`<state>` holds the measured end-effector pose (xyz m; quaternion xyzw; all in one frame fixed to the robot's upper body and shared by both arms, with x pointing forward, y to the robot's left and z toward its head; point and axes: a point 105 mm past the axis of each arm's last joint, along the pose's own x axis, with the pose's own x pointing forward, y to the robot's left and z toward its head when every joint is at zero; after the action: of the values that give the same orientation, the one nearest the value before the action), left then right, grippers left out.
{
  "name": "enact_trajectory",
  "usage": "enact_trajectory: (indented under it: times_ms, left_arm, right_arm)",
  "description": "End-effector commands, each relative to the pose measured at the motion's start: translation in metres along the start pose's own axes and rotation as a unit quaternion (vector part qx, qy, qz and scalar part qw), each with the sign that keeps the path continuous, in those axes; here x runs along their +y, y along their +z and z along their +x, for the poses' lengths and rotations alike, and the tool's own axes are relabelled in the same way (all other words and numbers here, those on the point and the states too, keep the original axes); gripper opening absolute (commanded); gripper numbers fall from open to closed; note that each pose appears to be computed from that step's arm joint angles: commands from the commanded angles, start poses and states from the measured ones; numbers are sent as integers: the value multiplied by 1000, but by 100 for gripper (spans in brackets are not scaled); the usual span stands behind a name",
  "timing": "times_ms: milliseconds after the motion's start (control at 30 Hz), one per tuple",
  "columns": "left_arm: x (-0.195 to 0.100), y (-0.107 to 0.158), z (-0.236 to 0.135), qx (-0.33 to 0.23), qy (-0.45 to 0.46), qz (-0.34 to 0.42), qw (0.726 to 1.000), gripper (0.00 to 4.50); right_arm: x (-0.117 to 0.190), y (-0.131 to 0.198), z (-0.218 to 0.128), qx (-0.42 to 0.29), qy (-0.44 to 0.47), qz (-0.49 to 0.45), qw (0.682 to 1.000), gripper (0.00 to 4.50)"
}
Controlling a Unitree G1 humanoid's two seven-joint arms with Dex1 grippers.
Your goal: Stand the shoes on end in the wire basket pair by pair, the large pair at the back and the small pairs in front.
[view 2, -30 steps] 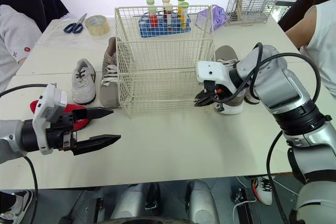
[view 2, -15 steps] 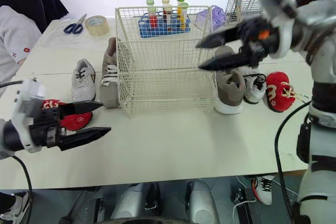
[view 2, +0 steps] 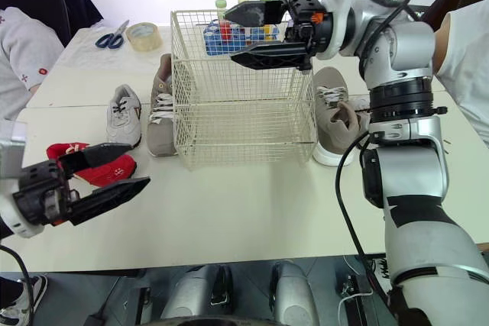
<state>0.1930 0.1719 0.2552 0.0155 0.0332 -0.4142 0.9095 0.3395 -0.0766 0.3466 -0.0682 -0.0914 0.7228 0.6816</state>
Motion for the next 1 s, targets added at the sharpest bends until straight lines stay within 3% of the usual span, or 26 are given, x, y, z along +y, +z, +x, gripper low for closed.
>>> enact_trajectory:
  times_ms: [33, 167, 267, 333, 400, 500, 600, 767, 1000]
  left_arm:
    - [20, 37, 8, -72, 63, 82, 992, 450]
    - [18, 49, 32, -130, 58, 76, 987, 450]
    - [21, 48, 56, -146, 17, 62, 987, 450]
    - [15, 49, 65, -158, -23, 50, 986, 450]
    - [10, 45, 71, -159, -54, 39, 985, 450]
    - [5, 27, 81, -135, -95, 14, 986, 450]
    - [0, 5, 92, -106, -123, 8, 987, 450]
    - [-11, -9, 97, -96, -144, -2, 985, 450]
    - [-43, -26, 91, -61, -178, -29, 982, 450]
  right_arm:
    - [-17, 35, -11, -29, -99, -77, 992, 449]
    - [-25, 18, -36, 40, -200, -144, 968, 449]
    - [-36, 28, -72, 2, -357, -183, 916, 449]
    - [-28, 30, -97, -23, -418, -175, 891, 449]
    - [-12, -1, -118, 44, -443, -149, 883, 449]
    - [11, -25, -145, 33, -548, -119, 828, 449]
    - [39, -52, -142, 46, -572, -95, 813, 449]
    - [65, -82, -157, 54, -638, -56, 766, 449]
    - [75, -126, -161, 74, -661, 0, 746, 449]
